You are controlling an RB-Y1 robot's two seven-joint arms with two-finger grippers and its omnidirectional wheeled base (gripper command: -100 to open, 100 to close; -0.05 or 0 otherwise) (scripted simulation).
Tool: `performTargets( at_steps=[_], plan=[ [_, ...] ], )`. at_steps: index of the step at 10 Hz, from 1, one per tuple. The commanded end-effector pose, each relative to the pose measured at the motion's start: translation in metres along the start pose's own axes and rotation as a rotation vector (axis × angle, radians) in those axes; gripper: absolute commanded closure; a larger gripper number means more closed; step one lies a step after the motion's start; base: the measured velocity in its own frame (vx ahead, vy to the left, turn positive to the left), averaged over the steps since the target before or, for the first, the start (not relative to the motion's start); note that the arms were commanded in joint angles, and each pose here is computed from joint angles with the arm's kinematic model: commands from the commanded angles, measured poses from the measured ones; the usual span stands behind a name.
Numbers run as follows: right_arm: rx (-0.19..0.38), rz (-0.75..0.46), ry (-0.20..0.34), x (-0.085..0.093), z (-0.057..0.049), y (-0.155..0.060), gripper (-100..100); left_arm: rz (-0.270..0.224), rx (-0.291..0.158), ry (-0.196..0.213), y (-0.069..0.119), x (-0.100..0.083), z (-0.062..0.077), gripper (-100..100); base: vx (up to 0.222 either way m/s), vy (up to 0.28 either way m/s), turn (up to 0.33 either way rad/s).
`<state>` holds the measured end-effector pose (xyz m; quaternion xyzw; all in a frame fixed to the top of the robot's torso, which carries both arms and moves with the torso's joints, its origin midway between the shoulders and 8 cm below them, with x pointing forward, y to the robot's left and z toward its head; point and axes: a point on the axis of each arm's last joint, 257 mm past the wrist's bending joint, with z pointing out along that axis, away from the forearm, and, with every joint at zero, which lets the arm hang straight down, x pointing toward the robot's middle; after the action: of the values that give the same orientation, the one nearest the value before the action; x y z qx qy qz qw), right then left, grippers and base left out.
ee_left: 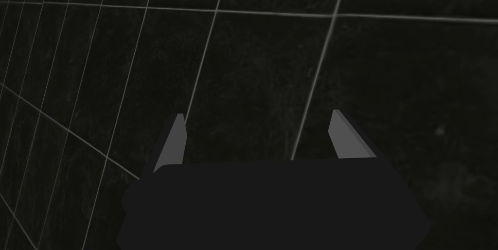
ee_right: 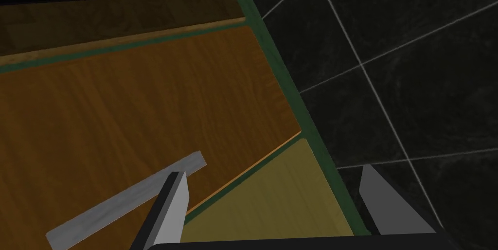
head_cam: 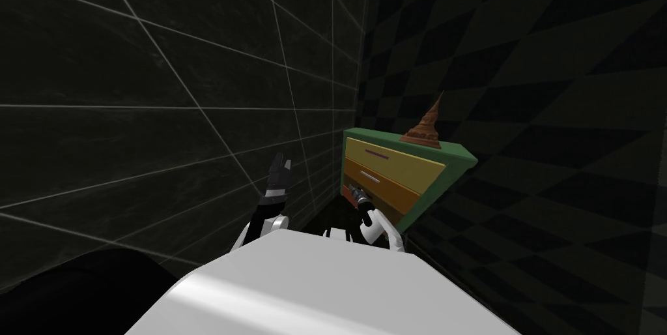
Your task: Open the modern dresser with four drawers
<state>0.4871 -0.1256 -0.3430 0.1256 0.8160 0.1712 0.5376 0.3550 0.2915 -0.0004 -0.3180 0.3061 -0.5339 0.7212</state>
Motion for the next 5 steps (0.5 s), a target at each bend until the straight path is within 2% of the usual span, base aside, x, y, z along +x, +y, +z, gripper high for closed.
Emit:
performTargets(
  at_steps=[1, 2, 3, 4, 5],
  plan=[
    [0.085, -0.127, 0.035, 0.016, 0.007, -0.026, -100, 0.0, 0.0, 0.0, 0.0, 0.0, 0.0, 0, 0.08, 0.053, 0.033],
    [0.097, -0.131, 0.046, 0.021, 0.007, -0.032, -100, 0.0, 0.0, 0.0, 0.0, 0.0, 0.0, 0, 0.056, 0.045, 0.026],
    [0.136, -0.212, 0.056, 0.025, 0.012, -0.044, -100, 0.0, 0.0, 0.0, 0.0, 0.0, 0.0, 0, 0.065, 0.046, 0.038],
    [0.151, -0.216, 0.066, 0.029, 0.011, -0.05, -100, 0.0, 0.0, 0.0, 0.0, 0.0, 0.0, 0, 0.054, 0.04, 0.018],
    [0.192, -0.297, 0.073, 0.03, 0.015, -0.063, -100, 0.0, 0.0, 0.0, 0.0, 0.0, 0.0, 0, 0.053, 0.038, 0.03]
  ],
)
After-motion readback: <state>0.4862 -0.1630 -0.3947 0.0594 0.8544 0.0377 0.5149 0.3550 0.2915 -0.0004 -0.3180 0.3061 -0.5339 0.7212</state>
